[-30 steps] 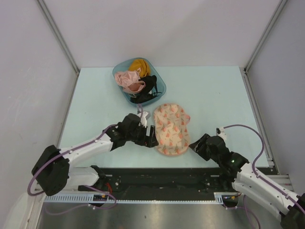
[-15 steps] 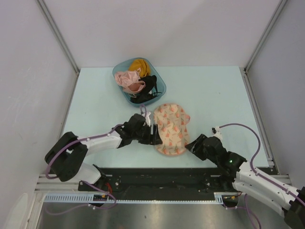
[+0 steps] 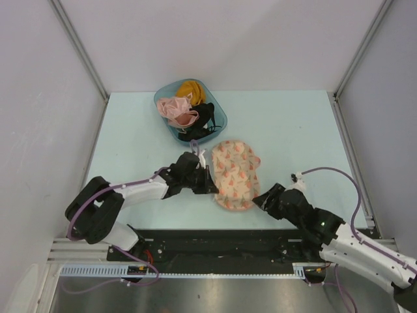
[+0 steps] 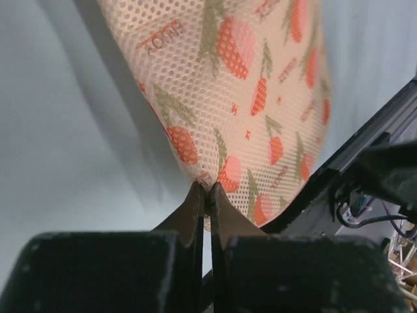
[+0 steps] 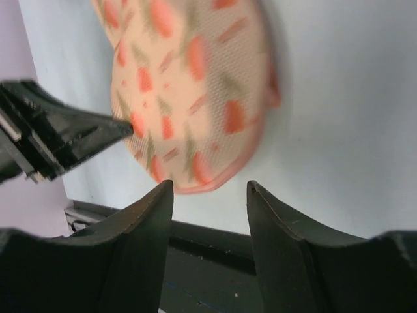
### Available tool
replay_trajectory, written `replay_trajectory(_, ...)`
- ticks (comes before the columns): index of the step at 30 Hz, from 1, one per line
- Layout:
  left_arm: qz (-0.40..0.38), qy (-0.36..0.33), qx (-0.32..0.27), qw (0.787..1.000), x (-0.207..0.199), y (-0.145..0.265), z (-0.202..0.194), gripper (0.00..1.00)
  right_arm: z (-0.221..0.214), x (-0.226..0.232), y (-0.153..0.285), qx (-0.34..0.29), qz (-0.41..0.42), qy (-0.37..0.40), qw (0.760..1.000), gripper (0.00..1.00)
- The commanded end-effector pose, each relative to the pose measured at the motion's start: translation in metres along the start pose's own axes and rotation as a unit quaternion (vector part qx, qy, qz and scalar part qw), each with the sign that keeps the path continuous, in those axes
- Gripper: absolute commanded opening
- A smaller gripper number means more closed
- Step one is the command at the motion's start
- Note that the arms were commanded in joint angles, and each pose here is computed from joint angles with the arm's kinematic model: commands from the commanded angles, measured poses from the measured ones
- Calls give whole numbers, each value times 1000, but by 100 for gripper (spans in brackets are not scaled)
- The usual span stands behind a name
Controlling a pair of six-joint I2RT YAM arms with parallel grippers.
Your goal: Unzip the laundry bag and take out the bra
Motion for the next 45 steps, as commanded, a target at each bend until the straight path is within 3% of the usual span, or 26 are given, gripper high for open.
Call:
replay_trajectory(1,-38,-18,-56,998,-62,19,28,0,29,60,20,-62,37,32,997,53)
replay_trajectory(7,-41,-23,-68,997,-99,42,34,0,4,106,33,-82,36,128,988,53)
replay_trajectory(16,12,33,-67,997,-96,41,31,0,-12,144,15,-90,48,95,990,52)
replay_trajectory(24,23,45,-59,997,-95,42,24,0,-5,142,1,-124,13,74,989,57)
replay_trajectory(29,-17,30,-41,999,-97,39,16,2,7,96,10,-144,-78,81,983,63)
replay_trajectory(30,-32,27,-10,999,-91,33,5,27,10,83,16,-140,-99,98,980,65)
replay_trajectory(31,-68,18,40,997,-97,32,-11,45,13,75,20,-139,-112,100,979,65)
replay_trajectory(33,-86,-3,72,994,-96,22,-22,75,20,55,33,-138,-136,89,977,66)
replay_trajectory(36,-49,-39,77,995,-82,21,-29,77,25,29,46,-138,-158,78,975,67)
replay_trajectory(40,-11,-47,41,998,-65,28,-25,77,32,11,62,-140,-136,48,980,66)
replay_trajectory(45,59,-2,23,998,-32,27,-31,96,27,9,56,-132,-135,61,980,66)
Point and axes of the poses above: each gripper's point midway between its finger pads, its own y axis back along the fingers, its own x axis along the line the jaws close on, z = x × y, the point moved 6 cm from there along y, back along the fingers, and after that the axes turned 14 degrees about y, right-handed, at the moved point
